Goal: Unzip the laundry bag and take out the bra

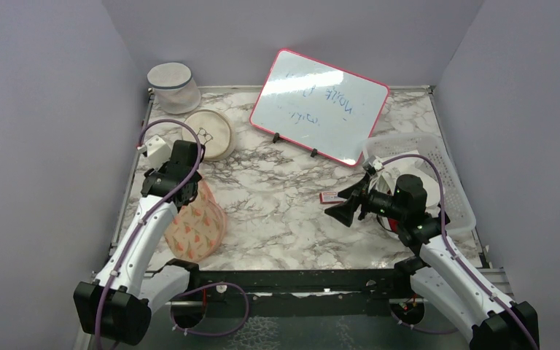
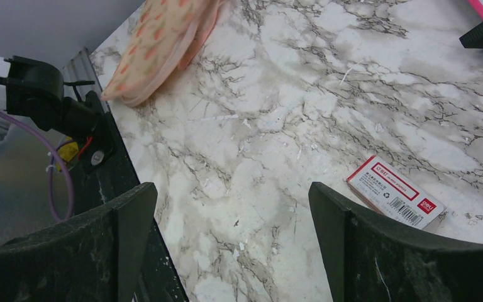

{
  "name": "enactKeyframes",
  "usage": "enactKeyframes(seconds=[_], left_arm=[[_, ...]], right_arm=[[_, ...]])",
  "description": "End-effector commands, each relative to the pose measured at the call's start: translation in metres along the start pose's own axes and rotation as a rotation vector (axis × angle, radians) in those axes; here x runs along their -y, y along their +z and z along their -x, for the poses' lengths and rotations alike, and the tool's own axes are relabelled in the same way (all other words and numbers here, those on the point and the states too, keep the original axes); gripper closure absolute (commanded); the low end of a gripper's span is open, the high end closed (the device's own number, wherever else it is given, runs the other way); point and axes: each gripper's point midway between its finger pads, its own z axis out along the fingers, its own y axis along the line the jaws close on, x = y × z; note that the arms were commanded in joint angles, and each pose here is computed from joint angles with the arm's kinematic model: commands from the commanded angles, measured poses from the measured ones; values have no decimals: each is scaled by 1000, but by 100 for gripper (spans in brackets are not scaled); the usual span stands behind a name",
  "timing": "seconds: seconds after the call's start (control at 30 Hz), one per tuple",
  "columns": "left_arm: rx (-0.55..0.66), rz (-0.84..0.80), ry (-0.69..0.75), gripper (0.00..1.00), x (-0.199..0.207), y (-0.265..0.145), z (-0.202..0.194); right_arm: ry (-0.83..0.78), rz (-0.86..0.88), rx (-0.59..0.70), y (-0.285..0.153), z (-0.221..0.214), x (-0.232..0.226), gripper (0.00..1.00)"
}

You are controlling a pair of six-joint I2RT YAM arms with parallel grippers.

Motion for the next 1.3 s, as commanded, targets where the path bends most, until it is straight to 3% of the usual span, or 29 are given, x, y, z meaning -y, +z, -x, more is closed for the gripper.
enactKeyframes(seconds=[0.0,0.3,0.53,0.77,1.0,1.27], left_arm=[[8,-143,8,45,23,-6,6],[62,-451,125,2,48,-45,19],[75,-894,328,1,96,-108,18],[236,-1253,421,1,129,-189,58],[542,-1339,434,1,112,-272,131],[728,-1231,308,1,71,-295,165]], right_arm=[[-18,1,17,2,3,1,11],[-16,-6,14,2,3,1,10],[13,-54,21,-3,10,3,7],[46,-225,83,-26,69,0,0],[-95,-472,218,-97,170,-23,0],[-207,-586,457,-175,250,-73,0]])
